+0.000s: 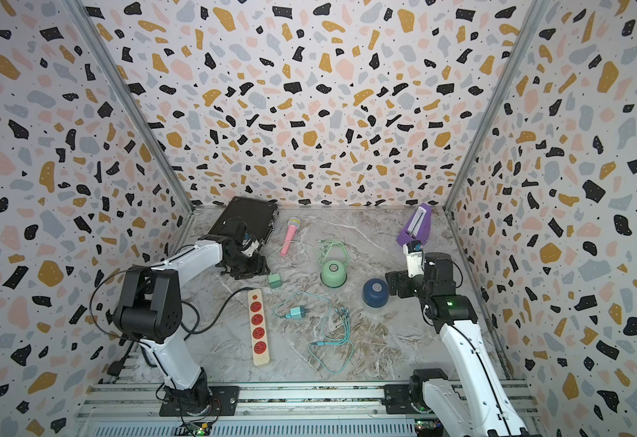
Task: Charge the cordless meat grinders
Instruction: Pick up the plug from the center of the board.
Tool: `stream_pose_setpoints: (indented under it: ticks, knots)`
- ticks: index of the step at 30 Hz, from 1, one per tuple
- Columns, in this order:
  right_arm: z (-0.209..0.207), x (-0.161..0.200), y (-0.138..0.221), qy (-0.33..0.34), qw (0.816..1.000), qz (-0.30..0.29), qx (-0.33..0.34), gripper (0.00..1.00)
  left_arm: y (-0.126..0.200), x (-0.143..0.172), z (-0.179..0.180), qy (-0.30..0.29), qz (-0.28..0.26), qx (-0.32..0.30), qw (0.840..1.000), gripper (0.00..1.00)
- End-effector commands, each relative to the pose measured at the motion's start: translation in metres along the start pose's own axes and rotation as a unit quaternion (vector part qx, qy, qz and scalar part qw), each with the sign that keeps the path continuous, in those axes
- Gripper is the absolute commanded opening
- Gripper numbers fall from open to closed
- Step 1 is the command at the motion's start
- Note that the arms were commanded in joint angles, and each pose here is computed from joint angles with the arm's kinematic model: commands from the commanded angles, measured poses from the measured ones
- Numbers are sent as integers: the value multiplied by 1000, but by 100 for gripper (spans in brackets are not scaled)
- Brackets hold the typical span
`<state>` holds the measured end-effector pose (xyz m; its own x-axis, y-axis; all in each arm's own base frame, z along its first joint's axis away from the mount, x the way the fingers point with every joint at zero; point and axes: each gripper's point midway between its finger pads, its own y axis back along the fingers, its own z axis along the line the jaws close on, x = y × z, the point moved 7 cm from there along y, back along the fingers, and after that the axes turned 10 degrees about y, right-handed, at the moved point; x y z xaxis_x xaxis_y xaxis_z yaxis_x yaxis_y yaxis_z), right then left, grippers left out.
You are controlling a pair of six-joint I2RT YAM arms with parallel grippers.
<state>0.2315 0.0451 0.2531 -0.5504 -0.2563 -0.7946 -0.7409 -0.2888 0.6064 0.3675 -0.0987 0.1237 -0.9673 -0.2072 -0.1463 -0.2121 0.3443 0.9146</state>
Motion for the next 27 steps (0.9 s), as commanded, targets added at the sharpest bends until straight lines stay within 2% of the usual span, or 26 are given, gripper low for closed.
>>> stream_pose_setpoints:
  ticks: [1, 11, 14, 18, 20, 27]
  knots:
    - [11, -9, 13, 14, 1000, -1, -11, 90, -2, -8, -9, 29, -6, 0, 1000, 65]
    - [59, -26, -1, 93, 994, 13, -55, 88, -38, -13, -5, 49, 27, -39, 998, 42]
    - [78, -30, -12, 110, 991, 14, -79, 87, -47, -13, -5, 54, 31, -33, 997, 29]
    - [111, -39, -27, 145, 981, 15, -127, 85, -43, -12, -7, 64, 36, -33, 997, 6]
    - [129, -44, -34, 165, 975, 20, -148, 86, -37, -10, -8, 76, 35, -32, 996, 0]
    - [165, -48, -72, 176, 965, 16, -193, 86, 8, 4, -26, 158, -11, -15, 987, 0]
